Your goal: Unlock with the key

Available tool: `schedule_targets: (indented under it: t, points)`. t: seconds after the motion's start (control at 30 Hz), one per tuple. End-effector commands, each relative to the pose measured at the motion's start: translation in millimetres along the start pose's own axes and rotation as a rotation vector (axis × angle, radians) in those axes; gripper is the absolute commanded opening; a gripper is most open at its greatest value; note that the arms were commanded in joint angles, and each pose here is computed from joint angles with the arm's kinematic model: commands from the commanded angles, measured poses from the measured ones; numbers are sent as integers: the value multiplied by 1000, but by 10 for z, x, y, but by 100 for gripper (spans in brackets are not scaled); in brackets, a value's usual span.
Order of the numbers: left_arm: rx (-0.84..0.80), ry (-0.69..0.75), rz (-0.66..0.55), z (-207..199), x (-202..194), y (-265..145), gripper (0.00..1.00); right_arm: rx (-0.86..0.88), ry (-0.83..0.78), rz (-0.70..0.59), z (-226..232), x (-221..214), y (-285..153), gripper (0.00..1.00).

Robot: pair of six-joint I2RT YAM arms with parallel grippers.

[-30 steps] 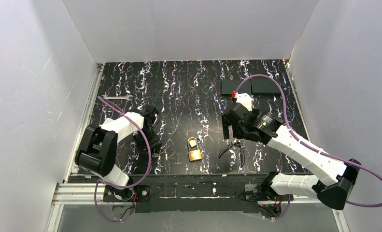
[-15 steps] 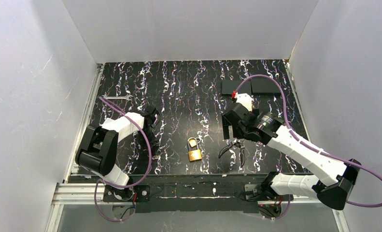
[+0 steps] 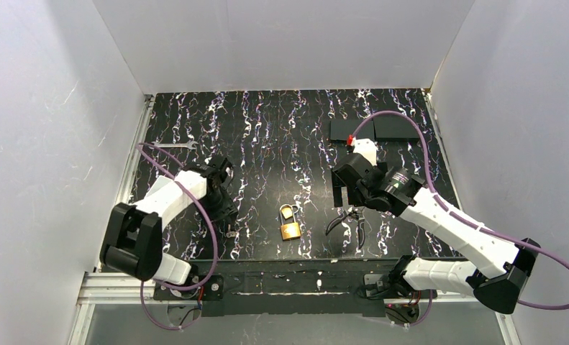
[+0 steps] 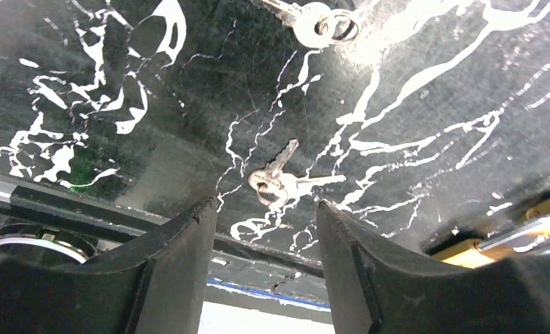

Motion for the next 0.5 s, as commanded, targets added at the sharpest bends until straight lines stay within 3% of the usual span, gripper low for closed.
schedule_targets:
  t: [0.0, 0.37, 0.47]
  points:
    - [-4, -9, -56, 104, 35, -217, 54, -12, 19, -26, -46, 19, -32, 100]
    - [-54, -19, 69, 96, -189, 36, 52, 10, 19, -12, -1, 12, -21, 100]
    - [-73, -25, 94, 48, -209, 88, 45, 13, 21, -10, -1, 2, -23, 100]
Point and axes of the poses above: each gripper's point midway between its finger pads, its own y axis out along the fingers, its own z axis along the line the jaws close on, x = y × z, the point moved 5 cm from there along -y, back along the fingers, and after that the axes turned 13 degrees about -y, right-handed, at the moved point
